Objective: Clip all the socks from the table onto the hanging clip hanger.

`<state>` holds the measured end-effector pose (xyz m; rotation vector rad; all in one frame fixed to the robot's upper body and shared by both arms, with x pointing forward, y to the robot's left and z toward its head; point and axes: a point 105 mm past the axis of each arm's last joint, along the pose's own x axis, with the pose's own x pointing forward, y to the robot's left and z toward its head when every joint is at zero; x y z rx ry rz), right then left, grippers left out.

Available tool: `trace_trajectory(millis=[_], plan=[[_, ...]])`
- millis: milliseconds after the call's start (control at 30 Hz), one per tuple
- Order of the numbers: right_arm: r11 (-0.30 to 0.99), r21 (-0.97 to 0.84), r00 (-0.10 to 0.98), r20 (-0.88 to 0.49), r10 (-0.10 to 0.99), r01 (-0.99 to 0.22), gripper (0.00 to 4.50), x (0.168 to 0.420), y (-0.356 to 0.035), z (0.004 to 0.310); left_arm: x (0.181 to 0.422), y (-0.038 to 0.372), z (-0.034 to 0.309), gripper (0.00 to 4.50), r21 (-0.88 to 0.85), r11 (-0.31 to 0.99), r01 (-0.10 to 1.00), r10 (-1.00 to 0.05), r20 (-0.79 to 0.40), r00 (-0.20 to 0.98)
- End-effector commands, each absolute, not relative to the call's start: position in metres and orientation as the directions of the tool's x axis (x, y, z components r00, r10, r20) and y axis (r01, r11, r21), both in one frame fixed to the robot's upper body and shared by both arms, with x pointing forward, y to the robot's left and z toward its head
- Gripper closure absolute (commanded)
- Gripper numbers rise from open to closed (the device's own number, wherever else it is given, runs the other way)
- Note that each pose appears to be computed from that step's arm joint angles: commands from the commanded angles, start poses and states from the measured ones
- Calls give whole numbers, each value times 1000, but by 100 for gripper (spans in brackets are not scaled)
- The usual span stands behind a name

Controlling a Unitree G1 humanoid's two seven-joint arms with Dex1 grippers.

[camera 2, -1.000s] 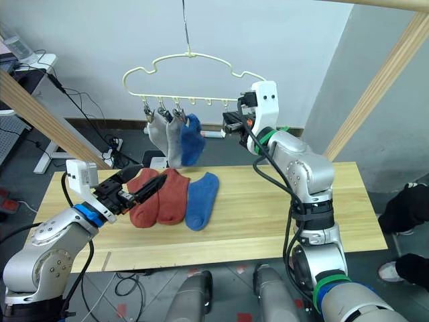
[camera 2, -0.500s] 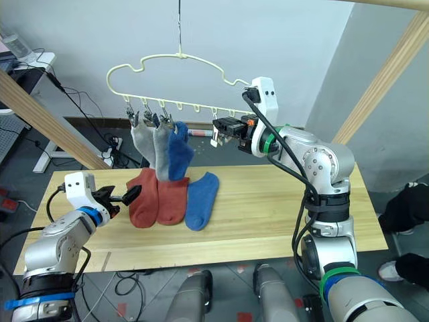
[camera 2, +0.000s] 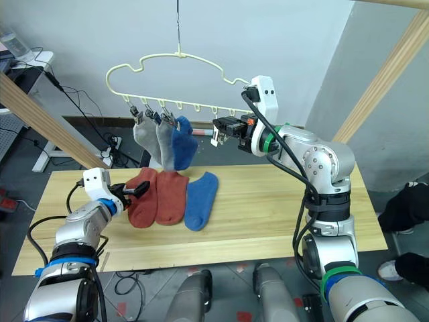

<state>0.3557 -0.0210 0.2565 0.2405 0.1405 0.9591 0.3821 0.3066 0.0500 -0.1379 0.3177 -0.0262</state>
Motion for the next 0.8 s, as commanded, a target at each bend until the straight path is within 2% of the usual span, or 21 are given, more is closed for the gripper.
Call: trace_trajectory(millis=[33,167,500,667,800], plan=[[515,220,537,48,843,-828,435,345,-15,276,383,307,48,0,-180,984,4,-58,-300,952],[520,218,541,48,839,-826,436,345,-16,276,383,302,42,77,-165,986,32,-86,-328,941],[529,221,551,49,833,-820,436,347,-17,276,382,304,40,364,-123,992,33,-73,-336,939],[530,224,552,50,832,-818,436,348,-16,275,381,314,49,435,-87,996,18,-44,-305,951],[531,226,554,49,831,-817,436,348,-17,274,384,314,71,449,-64,996,68,-81,-226,971]])
